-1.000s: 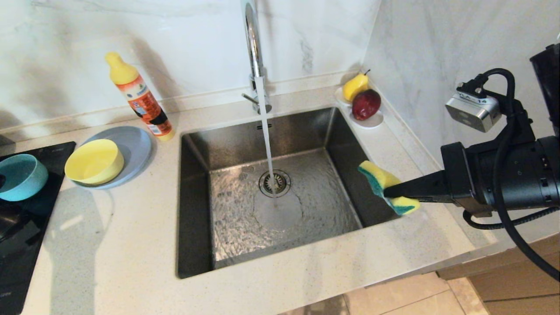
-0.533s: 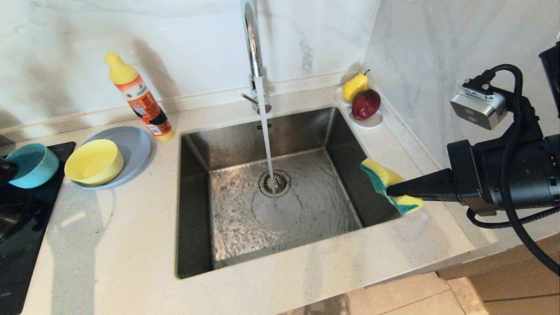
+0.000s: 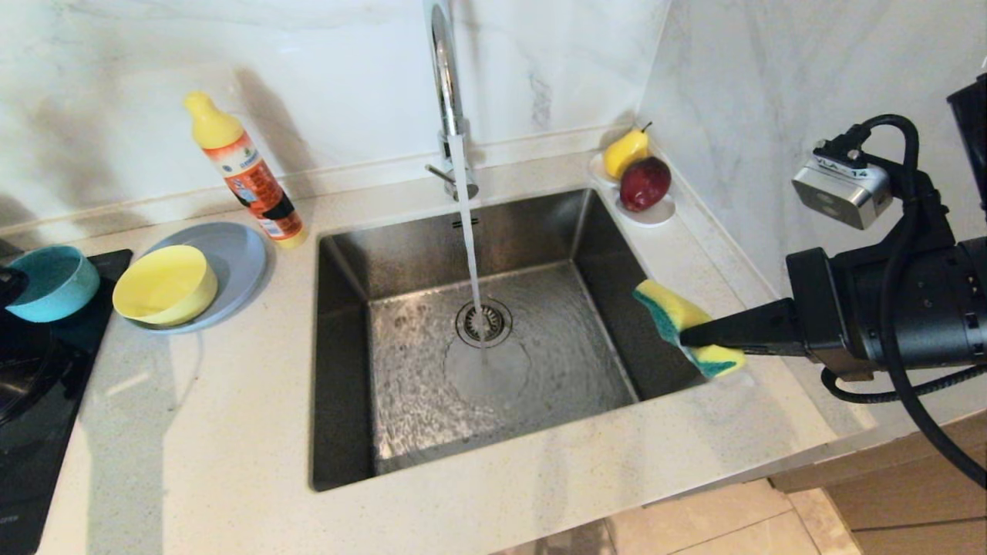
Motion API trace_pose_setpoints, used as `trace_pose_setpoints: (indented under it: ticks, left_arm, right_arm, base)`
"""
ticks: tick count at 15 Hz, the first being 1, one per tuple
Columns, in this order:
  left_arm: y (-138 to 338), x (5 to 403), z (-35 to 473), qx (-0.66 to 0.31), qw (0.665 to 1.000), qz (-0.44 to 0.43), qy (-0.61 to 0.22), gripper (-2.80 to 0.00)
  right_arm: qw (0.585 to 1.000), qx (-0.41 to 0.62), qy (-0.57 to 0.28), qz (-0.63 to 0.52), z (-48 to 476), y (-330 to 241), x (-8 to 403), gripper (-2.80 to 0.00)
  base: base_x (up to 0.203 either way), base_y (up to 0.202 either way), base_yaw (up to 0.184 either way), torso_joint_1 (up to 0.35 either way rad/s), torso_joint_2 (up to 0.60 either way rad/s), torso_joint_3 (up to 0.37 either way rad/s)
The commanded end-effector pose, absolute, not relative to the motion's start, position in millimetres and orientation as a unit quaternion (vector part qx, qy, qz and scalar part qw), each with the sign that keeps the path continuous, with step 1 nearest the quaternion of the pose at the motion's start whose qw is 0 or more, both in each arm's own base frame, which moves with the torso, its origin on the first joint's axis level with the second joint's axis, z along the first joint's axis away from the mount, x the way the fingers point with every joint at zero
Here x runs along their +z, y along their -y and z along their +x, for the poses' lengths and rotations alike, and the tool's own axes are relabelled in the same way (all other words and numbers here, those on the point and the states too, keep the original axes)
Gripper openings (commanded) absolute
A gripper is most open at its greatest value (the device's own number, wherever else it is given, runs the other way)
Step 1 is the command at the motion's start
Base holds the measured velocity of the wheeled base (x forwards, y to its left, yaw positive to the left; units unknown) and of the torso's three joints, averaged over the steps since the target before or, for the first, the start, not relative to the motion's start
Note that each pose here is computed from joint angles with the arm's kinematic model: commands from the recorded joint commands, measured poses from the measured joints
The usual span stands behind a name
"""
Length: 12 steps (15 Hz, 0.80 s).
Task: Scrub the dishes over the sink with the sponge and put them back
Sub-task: Place the bowl on the table
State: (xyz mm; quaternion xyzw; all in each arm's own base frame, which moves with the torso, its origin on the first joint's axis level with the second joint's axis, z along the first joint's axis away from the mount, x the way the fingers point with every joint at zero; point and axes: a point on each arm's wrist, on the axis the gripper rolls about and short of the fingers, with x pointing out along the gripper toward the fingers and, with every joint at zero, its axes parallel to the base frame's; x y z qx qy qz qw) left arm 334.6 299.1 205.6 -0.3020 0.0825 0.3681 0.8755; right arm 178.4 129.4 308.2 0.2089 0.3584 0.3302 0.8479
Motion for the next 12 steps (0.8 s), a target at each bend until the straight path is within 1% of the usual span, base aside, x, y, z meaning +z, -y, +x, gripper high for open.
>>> trace_pose_setpoints:
  ticks: [1, 6, 8, 10, 12]
  left_arm:
    - [-295.2, 210.9, 330.0, 0.368, 0.874, -0.305, -0.089, 0.00]
    - [-292.0, 210.3, 326.7, 0.366, 0.872, -0.311, -0.094, 0.00]
    - [-283.0, 226.5, 318.2, 0.348, 0.879, -0.316, -0.081, 0.00]
    - [-268.0, 249.8, 309.8, 0.310, 0.892, -0.322, -0.066, 0.00]
    - [-252.7, 264.0, 304.1, 0.292, 0.896, -0.326, -0.072, 0.00]
  right_arm:
    - [0.847, 0.332, -0.357, 0.211, 176.3, -128.1, 309.6, -2.80]
    - [0.848, 0.332, -0.356, 0.212, 173.6, -126.3, 309.8, -2.80]
    - [0.846, 0.330, -0.361, 0.211, 173.4, -126.2, 307.1, -2.80]
    - [0.846, 0.330, -0.361, 0.211, 173.0, -125.9, 306.4, -2.80]
    - [0.848, 0.330, -0.356, 0.212, 170.5, -123.8, 308.7, -2.80]
  base:
    - [0.000, 0.000, 0.000, 0.000, 0.00, 0.000]
    - [0.000, 0.000, 0.000, 0.000, 0.00, 0.000]
    - [0.000, 0.000, 0.000, 0.000, 0.00, 0.000]
    - [0.000, 0.000, 0.000, 0.000, 0.00, 0.000]
    - [0.000, 0.000, 0.000, 0.000, 0.00, 0.000]
